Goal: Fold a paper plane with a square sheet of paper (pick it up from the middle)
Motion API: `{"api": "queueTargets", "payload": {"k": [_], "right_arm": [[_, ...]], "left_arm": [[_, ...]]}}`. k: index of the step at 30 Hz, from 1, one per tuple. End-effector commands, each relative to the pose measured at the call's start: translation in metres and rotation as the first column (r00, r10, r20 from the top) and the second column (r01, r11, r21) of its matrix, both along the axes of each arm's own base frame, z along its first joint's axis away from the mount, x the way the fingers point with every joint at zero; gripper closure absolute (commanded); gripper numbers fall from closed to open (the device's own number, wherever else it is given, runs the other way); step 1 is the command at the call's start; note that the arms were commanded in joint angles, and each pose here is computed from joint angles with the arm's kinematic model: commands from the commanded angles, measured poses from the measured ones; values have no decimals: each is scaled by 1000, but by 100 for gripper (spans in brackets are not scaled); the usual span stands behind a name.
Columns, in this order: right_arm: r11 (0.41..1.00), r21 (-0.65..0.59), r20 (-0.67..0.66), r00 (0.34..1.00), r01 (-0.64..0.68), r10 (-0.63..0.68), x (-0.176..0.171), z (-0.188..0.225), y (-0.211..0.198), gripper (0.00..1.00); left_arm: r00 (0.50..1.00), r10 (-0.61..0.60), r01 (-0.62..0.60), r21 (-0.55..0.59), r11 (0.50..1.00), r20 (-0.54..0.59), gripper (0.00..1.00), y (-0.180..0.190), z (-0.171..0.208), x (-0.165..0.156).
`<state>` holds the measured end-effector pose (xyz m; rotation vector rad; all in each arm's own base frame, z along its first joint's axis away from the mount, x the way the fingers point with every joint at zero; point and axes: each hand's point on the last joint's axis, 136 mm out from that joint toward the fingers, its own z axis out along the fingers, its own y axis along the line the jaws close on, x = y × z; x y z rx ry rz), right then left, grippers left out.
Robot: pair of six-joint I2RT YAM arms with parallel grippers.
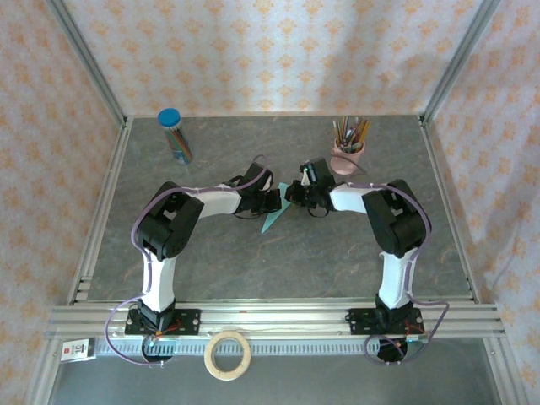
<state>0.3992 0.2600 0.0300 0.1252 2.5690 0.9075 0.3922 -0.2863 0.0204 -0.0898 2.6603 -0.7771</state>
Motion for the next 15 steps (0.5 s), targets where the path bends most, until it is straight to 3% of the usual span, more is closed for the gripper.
{"api": "queueTargets", "payload": {"k": [1,7,15], "right_arm": [[997,-17,-11,997,76,-76,12,-10,-9,95],[984,-44,-24,985,170,-171,22,-21,-28,95],[958,-38,1,958,285,-286,40,-18,-57,94]], "left_arm": [[994,18,1,172,985,-109,100,33,-45,-24],[988,-1,39,245,969,-155,100,51,-66,-46],[982,0,50,261,964,-188,100,63,-78,-61]]}}
